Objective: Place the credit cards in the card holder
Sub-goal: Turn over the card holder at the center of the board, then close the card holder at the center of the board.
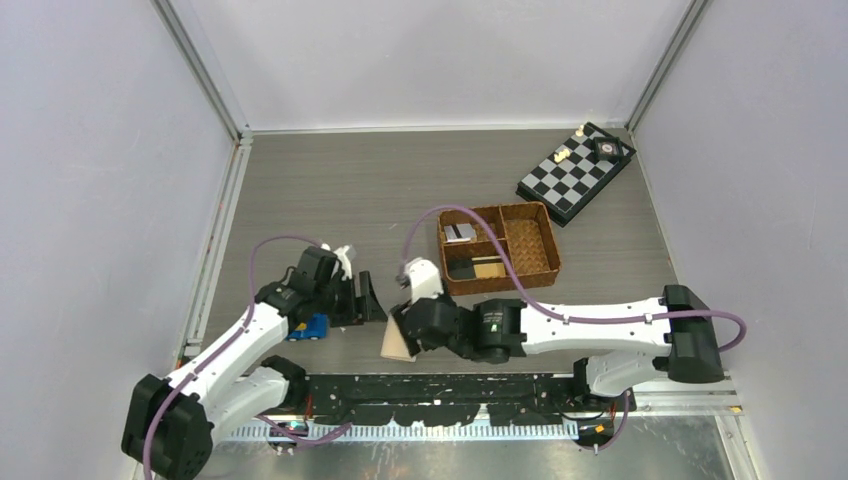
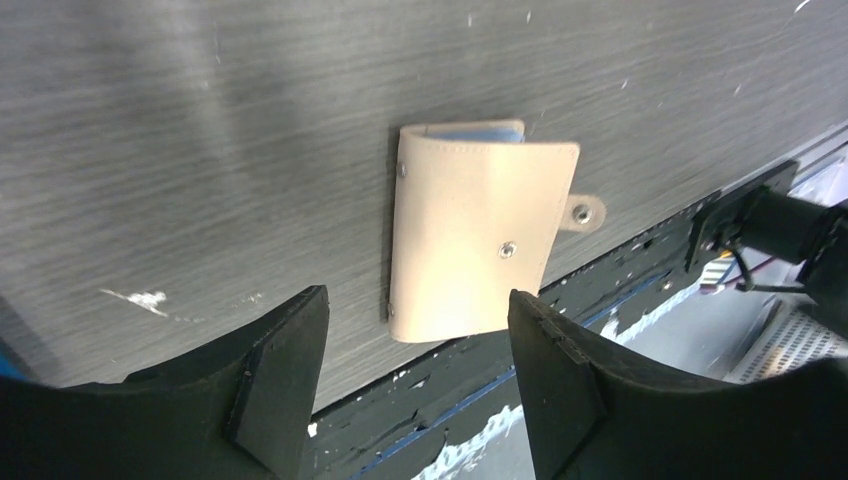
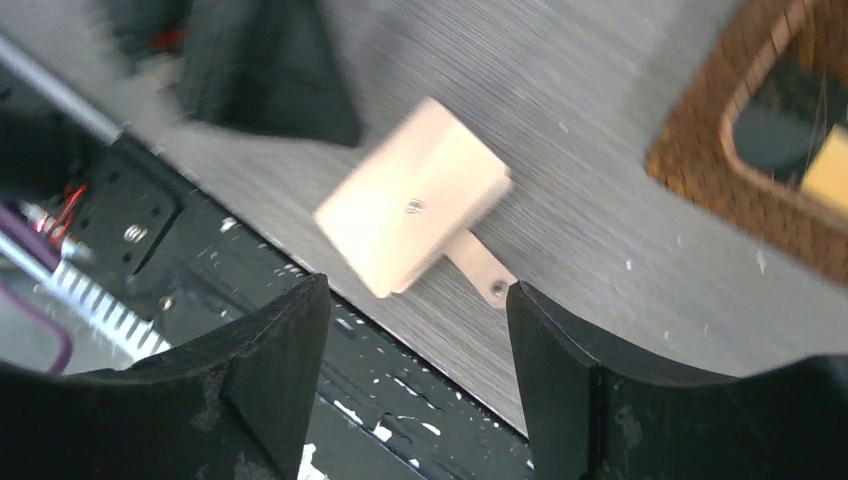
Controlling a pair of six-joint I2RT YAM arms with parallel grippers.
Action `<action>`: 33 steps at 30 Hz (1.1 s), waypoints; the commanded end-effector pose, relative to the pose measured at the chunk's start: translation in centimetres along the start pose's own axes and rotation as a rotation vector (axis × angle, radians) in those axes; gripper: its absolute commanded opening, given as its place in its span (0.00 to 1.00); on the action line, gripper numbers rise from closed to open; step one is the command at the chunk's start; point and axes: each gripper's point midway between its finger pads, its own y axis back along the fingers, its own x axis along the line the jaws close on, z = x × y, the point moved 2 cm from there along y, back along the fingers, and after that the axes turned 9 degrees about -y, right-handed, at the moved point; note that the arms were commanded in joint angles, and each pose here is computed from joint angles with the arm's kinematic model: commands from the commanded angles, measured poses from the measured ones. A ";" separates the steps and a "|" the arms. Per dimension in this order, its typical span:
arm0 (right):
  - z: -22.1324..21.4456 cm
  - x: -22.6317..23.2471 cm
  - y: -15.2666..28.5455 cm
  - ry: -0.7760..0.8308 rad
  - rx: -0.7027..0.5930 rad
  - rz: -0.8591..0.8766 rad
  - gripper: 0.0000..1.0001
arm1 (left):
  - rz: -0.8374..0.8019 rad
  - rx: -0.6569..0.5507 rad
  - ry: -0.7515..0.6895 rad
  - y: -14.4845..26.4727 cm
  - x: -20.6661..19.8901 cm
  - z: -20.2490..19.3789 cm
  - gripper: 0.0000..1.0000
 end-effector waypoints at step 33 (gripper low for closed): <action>-7.4 -7.0 -4.9 -0.849 0.085 -0.146 0.38 | 0.061 0.100 -0.090 -4.0 0.4 -3.7 0.57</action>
